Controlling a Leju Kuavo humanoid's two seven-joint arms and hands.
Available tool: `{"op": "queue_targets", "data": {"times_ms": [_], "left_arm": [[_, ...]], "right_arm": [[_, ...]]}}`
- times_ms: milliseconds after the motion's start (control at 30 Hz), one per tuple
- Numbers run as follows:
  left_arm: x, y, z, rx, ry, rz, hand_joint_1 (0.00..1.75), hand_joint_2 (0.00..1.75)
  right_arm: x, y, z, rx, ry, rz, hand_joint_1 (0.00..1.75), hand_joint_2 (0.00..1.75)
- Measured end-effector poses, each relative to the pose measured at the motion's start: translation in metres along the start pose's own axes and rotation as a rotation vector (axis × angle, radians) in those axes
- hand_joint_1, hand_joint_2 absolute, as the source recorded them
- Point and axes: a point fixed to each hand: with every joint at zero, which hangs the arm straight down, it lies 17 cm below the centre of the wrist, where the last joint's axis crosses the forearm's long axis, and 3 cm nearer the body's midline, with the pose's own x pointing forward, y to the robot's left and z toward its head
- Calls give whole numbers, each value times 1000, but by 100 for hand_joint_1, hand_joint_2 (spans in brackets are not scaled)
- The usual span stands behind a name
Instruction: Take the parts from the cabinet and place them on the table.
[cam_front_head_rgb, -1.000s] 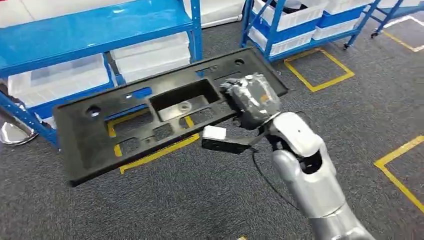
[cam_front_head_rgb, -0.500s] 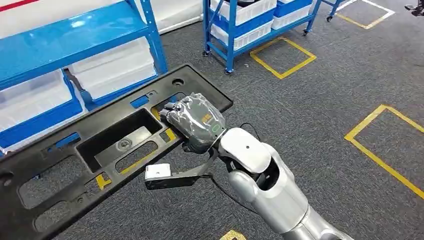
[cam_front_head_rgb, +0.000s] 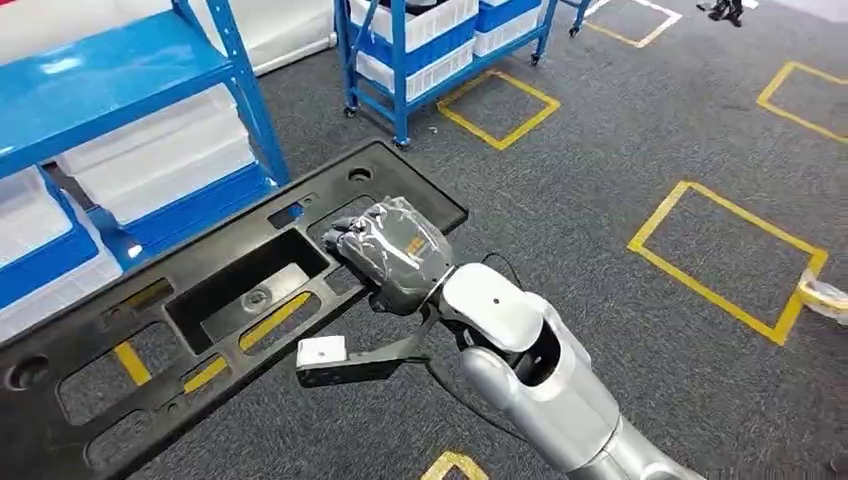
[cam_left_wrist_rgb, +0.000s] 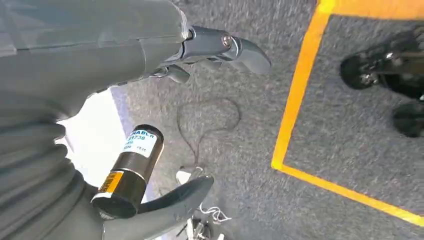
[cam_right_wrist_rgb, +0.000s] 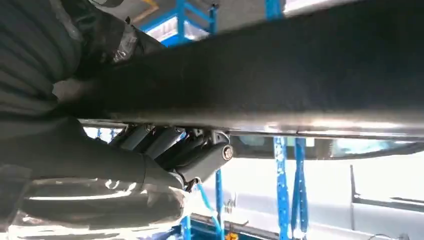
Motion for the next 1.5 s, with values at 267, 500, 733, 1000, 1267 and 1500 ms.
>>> {"op": "queue_targets", "data": {"times_ms": [267, 500, 733, 1000, 1267, 1500], "left_arm": [[0, 0, 0, -2, 0, 1, 0, 175], [-1, -1, 1, -6, -1, 14, 0, 175], [-7, -1, 5, -12, 2, 34, 0, 175], [-21, -9, 9, 13, -30, 221, 0, 175], [-32, -25, 6, 35, -53, 359, 0, 175], [-28, -30, 3, 39, -73, 397, 0, 175]], "right_arm": [[-2, 2, 2, 5, 2, 4, 175, 175], [-5, 1, 2, 1, 5, 11, 175, 175], [-9, 3, 3, 2, 15, 25, 175, 175], [-99, -10, 41, -19, 174, 171, 175, 175], [-185, -20, 102, 8, 328, 252, 175, 175], [-202, -18, 119, 22, 364, 268, 175, 175]]}}
